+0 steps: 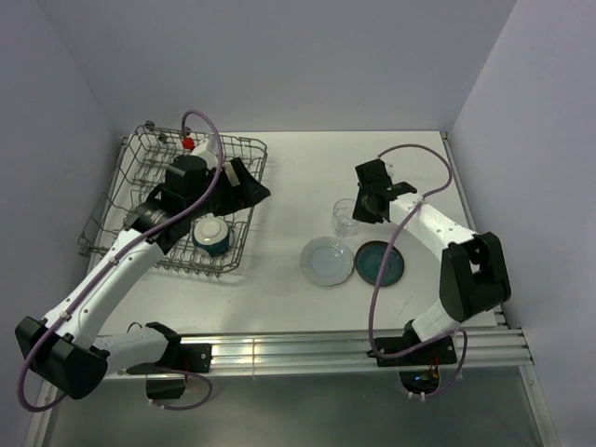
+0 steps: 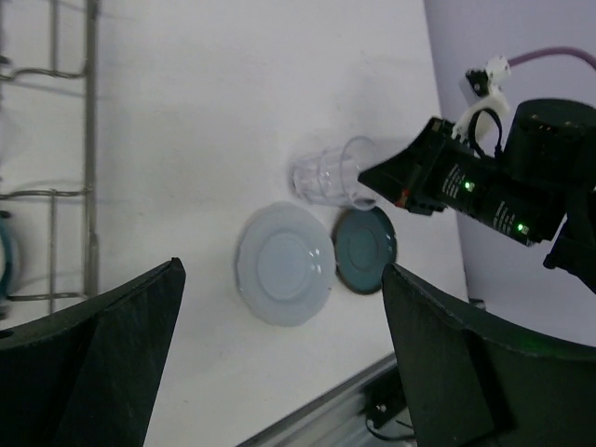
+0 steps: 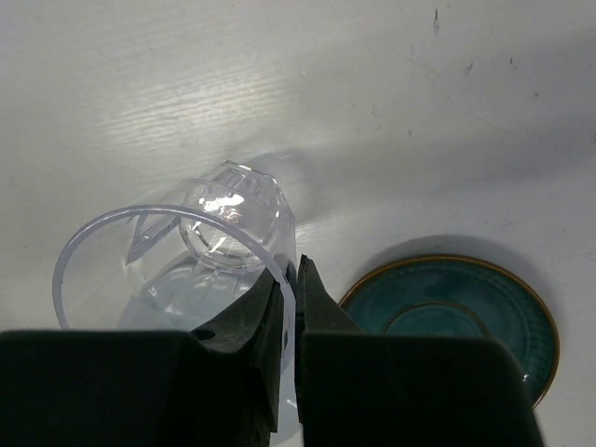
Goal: Load the mixed dishes into the dish rack
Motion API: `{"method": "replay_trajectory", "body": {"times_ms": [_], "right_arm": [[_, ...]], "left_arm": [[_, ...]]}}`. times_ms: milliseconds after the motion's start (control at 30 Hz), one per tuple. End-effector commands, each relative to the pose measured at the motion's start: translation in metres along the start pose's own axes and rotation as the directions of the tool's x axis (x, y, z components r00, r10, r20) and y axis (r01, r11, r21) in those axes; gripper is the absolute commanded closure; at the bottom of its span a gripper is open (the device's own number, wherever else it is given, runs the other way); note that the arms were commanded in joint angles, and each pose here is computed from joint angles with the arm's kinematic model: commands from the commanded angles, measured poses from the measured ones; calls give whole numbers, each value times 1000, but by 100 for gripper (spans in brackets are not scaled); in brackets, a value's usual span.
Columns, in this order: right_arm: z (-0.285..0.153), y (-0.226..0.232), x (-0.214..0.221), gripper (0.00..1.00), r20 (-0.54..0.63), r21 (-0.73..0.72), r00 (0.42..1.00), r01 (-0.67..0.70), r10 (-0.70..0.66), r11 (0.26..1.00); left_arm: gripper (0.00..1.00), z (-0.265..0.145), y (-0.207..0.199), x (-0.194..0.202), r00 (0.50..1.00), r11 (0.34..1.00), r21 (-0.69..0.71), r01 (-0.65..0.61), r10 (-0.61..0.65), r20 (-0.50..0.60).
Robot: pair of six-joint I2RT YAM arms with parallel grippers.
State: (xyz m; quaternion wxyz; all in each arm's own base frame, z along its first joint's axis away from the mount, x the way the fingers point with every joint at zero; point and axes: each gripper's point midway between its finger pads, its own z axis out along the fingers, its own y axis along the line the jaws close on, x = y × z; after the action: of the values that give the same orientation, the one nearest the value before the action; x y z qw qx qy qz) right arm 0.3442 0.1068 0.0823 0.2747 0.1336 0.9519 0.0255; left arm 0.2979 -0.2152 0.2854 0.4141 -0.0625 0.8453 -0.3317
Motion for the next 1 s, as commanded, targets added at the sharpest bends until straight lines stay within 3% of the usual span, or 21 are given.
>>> {"method": "replay_trajectory", "body": {"times_ms": [0,167,300,367,433,467,700,967], "right_arm": [[-60,25,-61,100,208,-146,976,-31,62,989],[-125,51,-70,100,224,-421,965,-30,136,907],[-168,76,-63,100,125,-687,978,-38,169,726],[-180,83,-59,100,72,-745,982,-62,172,664],[-193,92,-54,100,27,-807,989,-65,146,586],[-196,94,-52,100,5,-820,989,-81,149,567],[-205,103,-41,100,-45,-875,992,-98,122,475],[-214,114,-31,100,-117,-914,987,-150,107,378]], "left_arm": [[7,4,-25,18,995,986,155,64,-50,-90],[6,10,-55,38,966,907,358,221,-152,-210],[1,1,-80,46,907,770,499,399,-253,-335],[1,2,-80,58,868,724,506,468,-270,-416],[1,0,-88,55,873,678,567,467,-251,-418],[1,-1,-86,60,857,662,564,493,-261,-443],[1,-20,-101,50,874,551,683,480,-231,-428],[1,-21,-104,50,869,520,701,489,-221,-442]]}}
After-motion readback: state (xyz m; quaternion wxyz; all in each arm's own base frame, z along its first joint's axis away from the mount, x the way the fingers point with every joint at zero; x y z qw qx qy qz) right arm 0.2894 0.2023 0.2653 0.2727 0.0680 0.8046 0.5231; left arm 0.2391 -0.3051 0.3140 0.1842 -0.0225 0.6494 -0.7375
